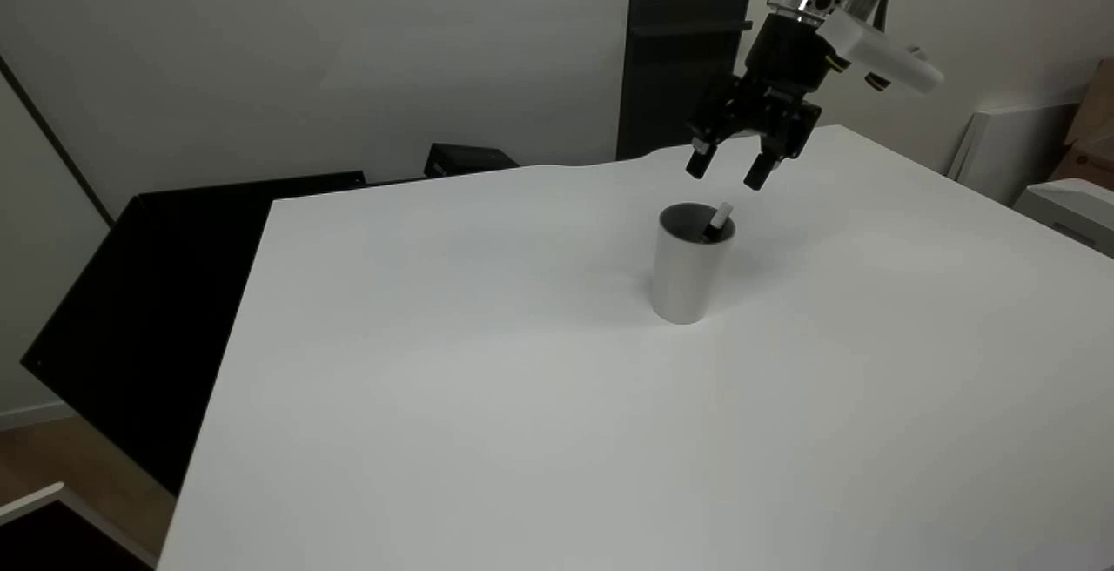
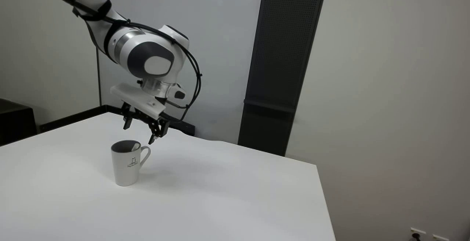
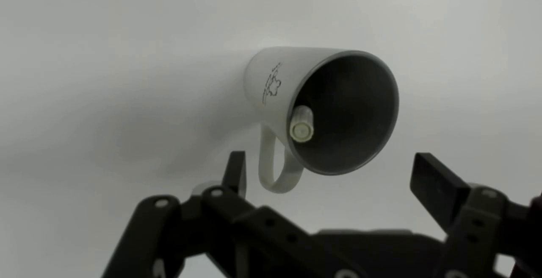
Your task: Put the marker on the table
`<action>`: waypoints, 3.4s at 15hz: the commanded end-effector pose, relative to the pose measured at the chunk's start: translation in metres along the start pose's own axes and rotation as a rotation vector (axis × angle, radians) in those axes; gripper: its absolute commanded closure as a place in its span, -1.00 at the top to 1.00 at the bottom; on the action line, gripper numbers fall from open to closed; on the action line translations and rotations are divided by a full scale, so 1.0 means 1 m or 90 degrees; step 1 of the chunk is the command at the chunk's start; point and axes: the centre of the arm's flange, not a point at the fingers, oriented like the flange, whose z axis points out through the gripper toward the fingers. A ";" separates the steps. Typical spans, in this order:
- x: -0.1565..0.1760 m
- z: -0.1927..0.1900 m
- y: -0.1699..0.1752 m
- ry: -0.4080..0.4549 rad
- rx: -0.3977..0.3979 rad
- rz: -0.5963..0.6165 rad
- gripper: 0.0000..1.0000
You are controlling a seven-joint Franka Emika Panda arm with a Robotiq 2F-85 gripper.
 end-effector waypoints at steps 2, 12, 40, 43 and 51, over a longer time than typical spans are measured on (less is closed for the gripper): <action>-0.006 0.001 -0.001 -0.003 0.008 0.049 1.00; -0.014 0.005 0.002 -0.001 0.017 0.064 1.00; -0.015 0.012 0.002 0.019 0.009 0.045 -0.87; -0.010 -0.001 -0.007 0.022 0.000 0.038 -0.87; 0.006 -0.079 -0.046 0.043 -0.051 -0.007 -0.87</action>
